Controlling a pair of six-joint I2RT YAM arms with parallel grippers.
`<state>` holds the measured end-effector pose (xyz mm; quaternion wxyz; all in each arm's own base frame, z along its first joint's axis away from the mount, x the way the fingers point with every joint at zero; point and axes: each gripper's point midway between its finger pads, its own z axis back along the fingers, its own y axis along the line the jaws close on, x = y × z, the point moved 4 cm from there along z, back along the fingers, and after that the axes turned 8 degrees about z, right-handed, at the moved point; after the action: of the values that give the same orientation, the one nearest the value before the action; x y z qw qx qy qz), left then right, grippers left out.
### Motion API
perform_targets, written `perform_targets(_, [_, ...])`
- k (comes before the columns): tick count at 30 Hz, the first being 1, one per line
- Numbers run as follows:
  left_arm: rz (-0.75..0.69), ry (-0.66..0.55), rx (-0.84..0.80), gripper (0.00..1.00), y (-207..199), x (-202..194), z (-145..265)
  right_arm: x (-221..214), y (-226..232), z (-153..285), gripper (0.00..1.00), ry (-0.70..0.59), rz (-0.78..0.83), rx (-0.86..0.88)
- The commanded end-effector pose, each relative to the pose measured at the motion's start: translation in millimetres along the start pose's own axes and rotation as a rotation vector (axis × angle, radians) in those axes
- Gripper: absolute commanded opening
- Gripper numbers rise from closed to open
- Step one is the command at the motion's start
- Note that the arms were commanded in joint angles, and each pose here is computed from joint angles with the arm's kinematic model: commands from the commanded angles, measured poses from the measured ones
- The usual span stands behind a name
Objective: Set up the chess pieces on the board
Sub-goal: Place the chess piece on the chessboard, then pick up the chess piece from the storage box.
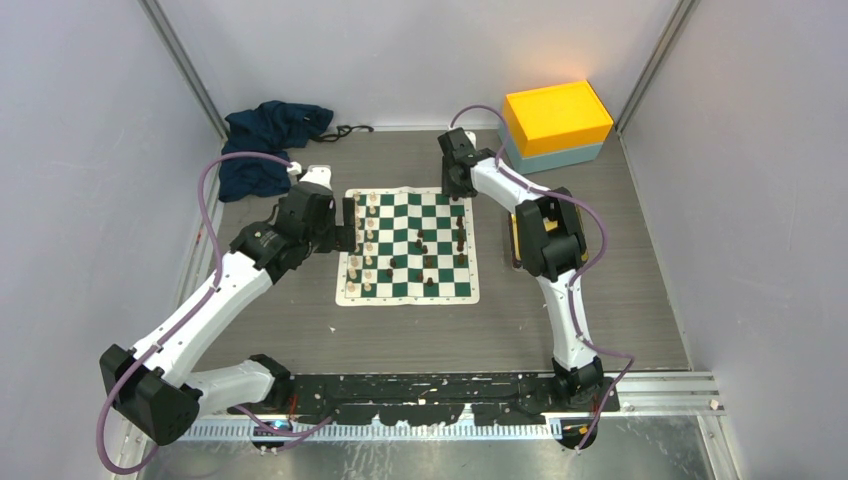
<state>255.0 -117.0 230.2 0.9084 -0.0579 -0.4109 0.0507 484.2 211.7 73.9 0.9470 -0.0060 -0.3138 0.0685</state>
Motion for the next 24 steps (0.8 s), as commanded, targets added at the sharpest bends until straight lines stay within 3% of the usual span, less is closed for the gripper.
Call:
perform_targets(1, [0.026, -0.036, -0.013, 0.96, -2, 7, 0, 13, -2, 9, 0.45, -0.044, -0.007, 0.008])
perform_targets(9, [0.034, -0.051, -0.010, 0.96, 0, 10, 4, 34, -5, 33, 0.46, -0.100, -0.001, 0.010])
perform_targets(17, [0.040, -0.066, -0.014, 0.96, 0, 11, 6, 71, -23, 103, 0.46, -0.225, -0.022, -0.034])
perform_targets(24, [0.048, -0.073, -0.028, 0.96, 0, 10, 7, 59, -63, 158, 0.46, -0.296, -0.125, -0.179])
